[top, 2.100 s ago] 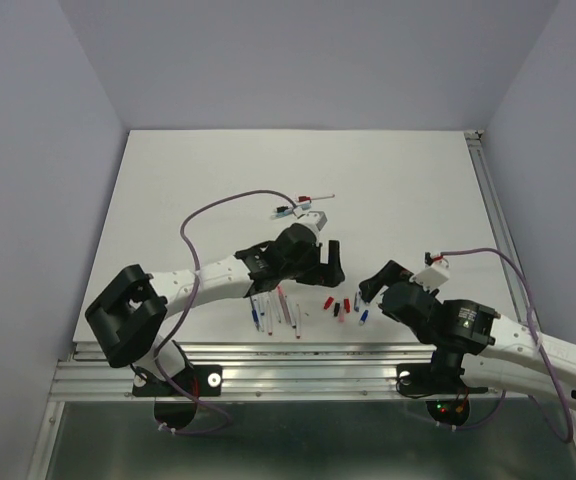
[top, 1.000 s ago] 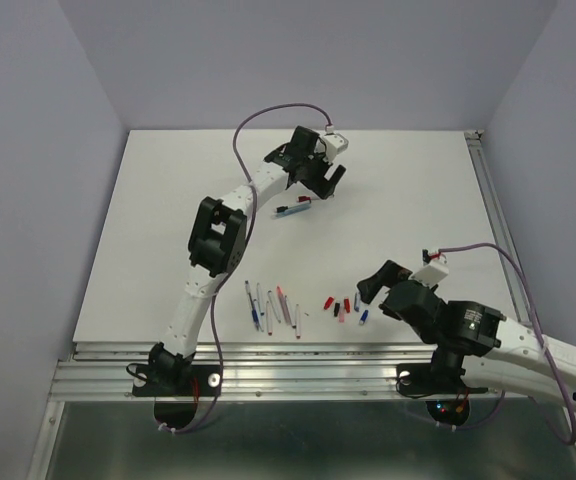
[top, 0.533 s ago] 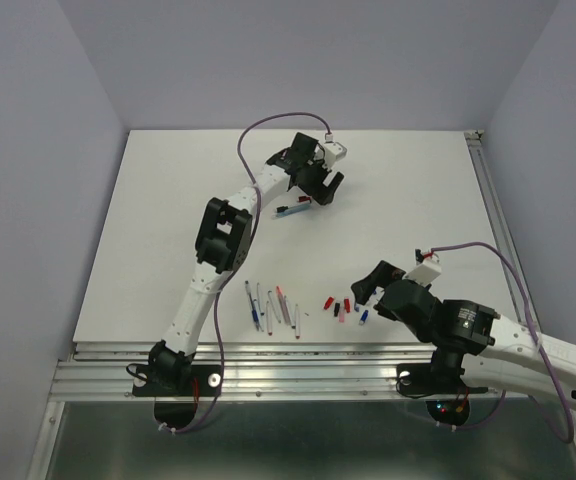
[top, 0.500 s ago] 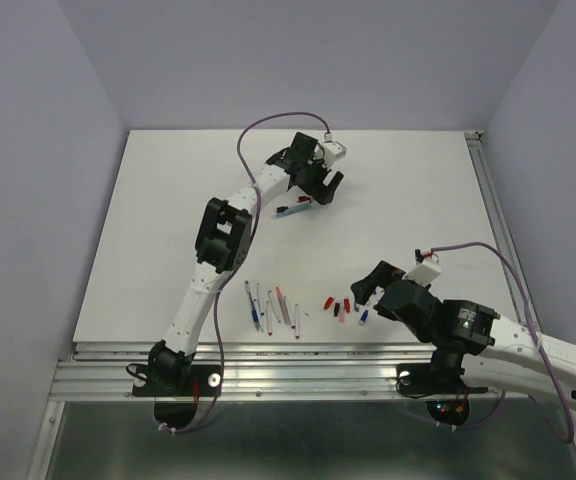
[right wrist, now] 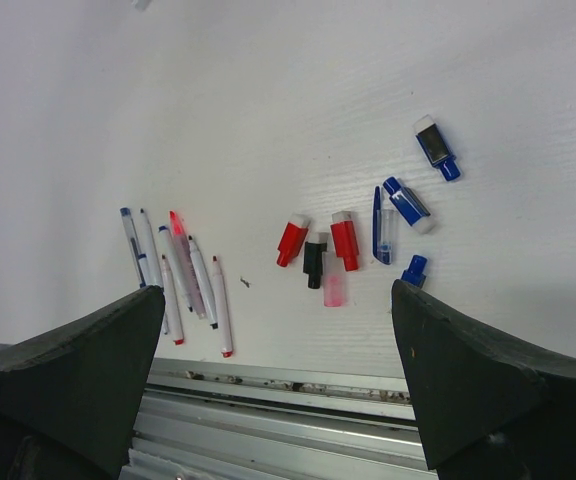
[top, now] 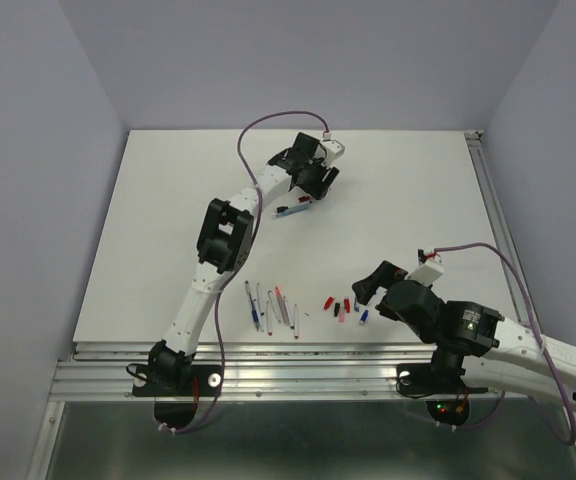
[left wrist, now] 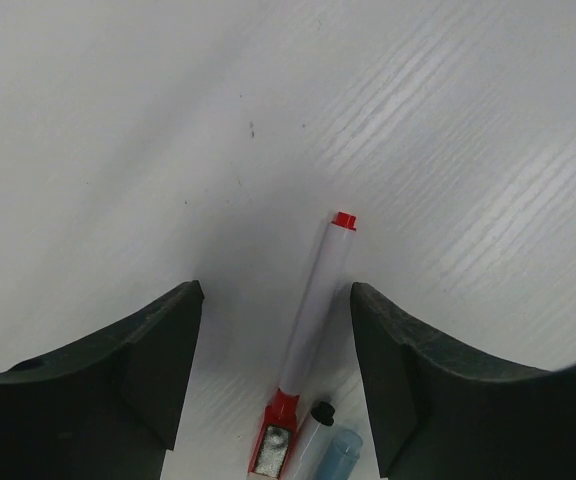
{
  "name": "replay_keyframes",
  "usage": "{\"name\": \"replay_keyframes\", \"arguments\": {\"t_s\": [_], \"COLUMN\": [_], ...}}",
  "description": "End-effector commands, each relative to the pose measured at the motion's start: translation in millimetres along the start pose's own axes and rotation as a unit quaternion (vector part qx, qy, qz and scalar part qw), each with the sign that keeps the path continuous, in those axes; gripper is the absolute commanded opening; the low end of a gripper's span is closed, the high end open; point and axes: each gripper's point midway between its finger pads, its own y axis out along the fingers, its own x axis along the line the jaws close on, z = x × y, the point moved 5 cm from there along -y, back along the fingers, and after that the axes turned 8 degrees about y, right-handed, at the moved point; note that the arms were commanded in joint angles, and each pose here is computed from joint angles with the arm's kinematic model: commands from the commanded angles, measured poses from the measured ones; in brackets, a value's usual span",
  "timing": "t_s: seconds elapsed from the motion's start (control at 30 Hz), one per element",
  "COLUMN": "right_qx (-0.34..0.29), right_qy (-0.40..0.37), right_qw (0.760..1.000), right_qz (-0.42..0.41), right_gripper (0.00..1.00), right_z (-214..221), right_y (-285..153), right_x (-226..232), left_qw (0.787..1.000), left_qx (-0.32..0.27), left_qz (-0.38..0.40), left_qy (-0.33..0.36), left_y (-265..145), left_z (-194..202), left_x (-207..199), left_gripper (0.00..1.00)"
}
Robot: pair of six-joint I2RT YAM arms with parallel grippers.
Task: Open the pen caps
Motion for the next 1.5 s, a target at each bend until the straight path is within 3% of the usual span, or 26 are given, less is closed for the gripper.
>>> {"name": "replay_keyframes", "arguments": {"t_s": [0.0,0.07,0.17,0.47,0.73,1.1,1.27,1.47], "right_qx": [-0.02,-0.02,-0.019,-0.017,-0.017,-0.008,-0.005,0.006], "right_qy": [0.004,0.006,0.009,0.013,0.014,0.005,-0.005,-0.004], "right_qw": [1.0,1.0,1.0,1.0,1.0,1.0,1.0,0.999], "right_qz": [-0.006,-0.005,-0.005,-0.003,-0.003,-0.017,-0.022,-0.048], "right_gripper": [1.0,1.0,1.0,1.0,1.0,1.0,1.0,1.0], "right_z": [-5,-5,-4,-4,-3,1,1,3], "right_y": [2,2,2,2,3,4,4,1], "right_x": [1,0,0,-1,0,4,8,15], "left_qw": [0.996,0.995,0.994,0.993,0.992,0.98,0.968,0.944], "left_qx": [0.086,0.097,0.103,0.111,0.079,-0.037,-0.125,-0.178], "left_qz": [-0.012,-0.014,-0.02,-0.039,-0.101,-0.175,-0.17,-0.188], "left_qy": [0.02,0.022,0.025,0.018,-0.018,-0.086,-0.135,-0.203], "left_y": [4,5,5,5,1,-37,-89,-143], "left_z": [39,44,46,48,28,-43,-94,-110], "left_x": [-9,-11,-12,-8,6,28,25,21], "left_gripper": [0.67,0.59,0.57,0.31,0.01,0.0,0.0,0.0]}}
